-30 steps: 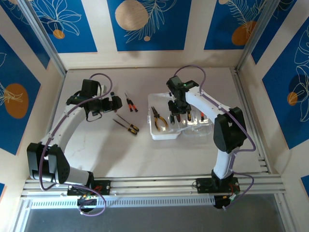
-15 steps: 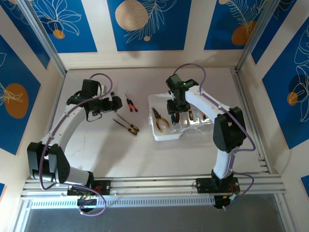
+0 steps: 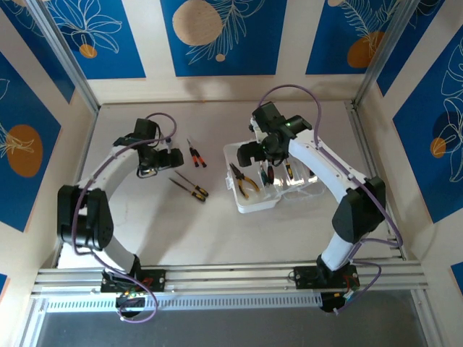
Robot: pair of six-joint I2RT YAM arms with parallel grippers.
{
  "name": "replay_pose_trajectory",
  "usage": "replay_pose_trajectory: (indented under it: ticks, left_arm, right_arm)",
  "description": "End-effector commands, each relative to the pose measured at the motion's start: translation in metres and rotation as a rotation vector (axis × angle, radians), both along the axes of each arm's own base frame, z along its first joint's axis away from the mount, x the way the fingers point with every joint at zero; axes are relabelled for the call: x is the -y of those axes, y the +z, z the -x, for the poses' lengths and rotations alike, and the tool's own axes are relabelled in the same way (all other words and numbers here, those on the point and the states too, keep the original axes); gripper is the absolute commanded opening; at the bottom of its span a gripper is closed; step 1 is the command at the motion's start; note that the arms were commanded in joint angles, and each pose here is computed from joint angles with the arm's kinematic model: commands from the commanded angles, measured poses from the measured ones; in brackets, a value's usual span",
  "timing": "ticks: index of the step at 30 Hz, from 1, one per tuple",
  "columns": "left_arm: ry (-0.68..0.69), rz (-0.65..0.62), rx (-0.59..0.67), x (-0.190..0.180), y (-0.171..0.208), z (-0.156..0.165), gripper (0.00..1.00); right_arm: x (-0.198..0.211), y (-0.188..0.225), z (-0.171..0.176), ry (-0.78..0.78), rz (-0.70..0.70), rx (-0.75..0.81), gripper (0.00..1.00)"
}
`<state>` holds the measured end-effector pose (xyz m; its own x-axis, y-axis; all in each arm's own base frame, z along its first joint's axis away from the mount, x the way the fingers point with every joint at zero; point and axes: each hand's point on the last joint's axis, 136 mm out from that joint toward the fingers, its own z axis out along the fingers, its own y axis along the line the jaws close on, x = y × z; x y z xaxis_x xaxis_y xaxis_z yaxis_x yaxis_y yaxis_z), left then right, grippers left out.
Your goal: Pack the tool kit
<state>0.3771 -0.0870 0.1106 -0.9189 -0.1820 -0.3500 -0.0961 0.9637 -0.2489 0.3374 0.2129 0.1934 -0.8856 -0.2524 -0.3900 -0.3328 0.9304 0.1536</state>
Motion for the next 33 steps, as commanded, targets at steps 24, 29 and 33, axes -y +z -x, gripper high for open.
replay_pose_trajectory:
  ticks: [24, 29, 33]
  left_arm:
    - [0.029, 0.09, -0.173, 0.048, -0.072, 0.054, 0.59]
    - [0.02, 0.09, -0.174, 0.056, -0.078, 0.048, 0.57]
    - [0.01, 0.091, -0.183, 0.061, -0.081, 0.044, 0.56]
  right_arm:
    - [-0.005, -0.005, 0.01, 0.055, -0.087, -0.022, 0.99]
    - [-0.003, -0.004, 0.012, 0.054, -0.087, -0.02, 0.99]
    - [-0.001, -0.005, 0.012, 0.051, -0.086, -0.021, 0.99]
